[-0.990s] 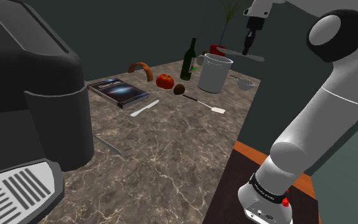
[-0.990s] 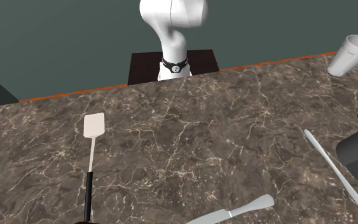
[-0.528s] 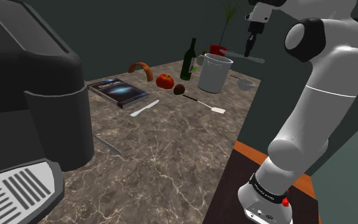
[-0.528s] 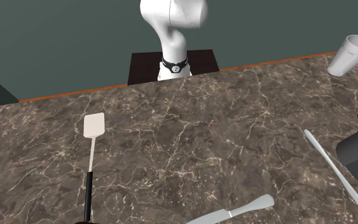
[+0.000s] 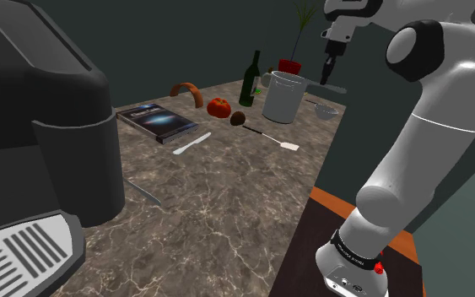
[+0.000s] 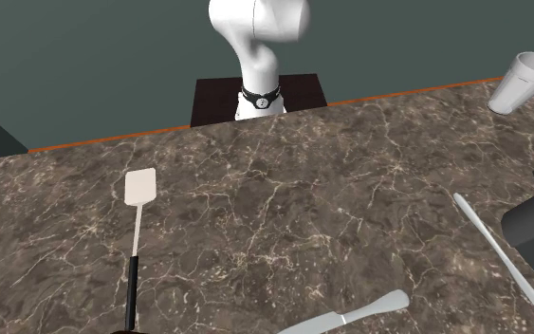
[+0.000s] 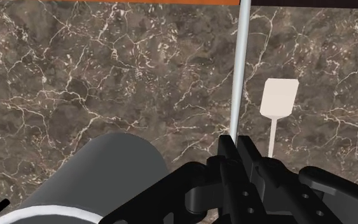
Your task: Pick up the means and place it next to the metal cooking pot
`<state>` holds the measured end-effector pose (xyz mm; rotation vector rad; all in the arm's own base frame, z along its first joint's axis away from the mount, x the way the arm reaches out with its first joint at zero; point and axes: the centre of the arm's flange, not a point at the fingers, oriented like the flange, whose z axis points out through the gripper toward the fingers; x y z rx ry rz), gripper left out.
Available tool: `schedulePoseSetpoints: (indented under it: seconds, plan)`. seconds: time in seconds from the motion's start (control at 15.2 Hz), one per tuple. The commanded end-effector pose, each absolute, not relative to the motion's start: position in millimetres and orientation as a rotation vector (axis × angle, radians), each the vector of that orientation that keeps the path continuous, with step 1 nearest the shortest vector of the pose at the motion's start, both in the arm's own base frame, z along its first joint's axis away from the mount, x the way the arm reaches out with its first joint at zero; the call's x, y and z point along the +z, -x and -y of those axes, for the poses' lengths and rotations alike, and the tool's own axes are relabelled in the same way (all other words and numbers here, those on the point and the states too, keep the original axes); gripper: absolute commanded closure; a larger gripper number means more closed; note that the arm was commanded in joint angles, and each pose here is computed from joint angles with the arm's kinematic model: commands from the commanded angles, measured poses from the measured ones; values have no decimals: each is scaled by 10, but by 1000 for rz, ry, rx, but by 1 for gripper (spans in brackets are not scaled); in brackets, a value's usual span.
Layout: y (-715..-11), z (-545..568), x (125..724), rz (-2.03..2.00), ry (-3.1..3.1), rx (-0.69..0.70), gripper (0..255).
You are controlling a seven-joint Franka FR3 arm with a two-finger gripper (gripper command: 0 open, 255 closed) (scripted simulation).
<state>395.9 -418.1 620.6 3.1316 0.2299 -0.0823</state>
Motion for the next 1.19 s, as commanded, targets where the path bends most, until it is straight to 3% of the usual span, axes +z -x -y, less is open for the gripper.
schedulePoseSetpoints:
  seconds: [0.0,1.12]
  plan:
    - [-3963,4185,6108,-230,-3131,-82,255]
    - [-3963,4185,5210,-230,-3131,-82,255]
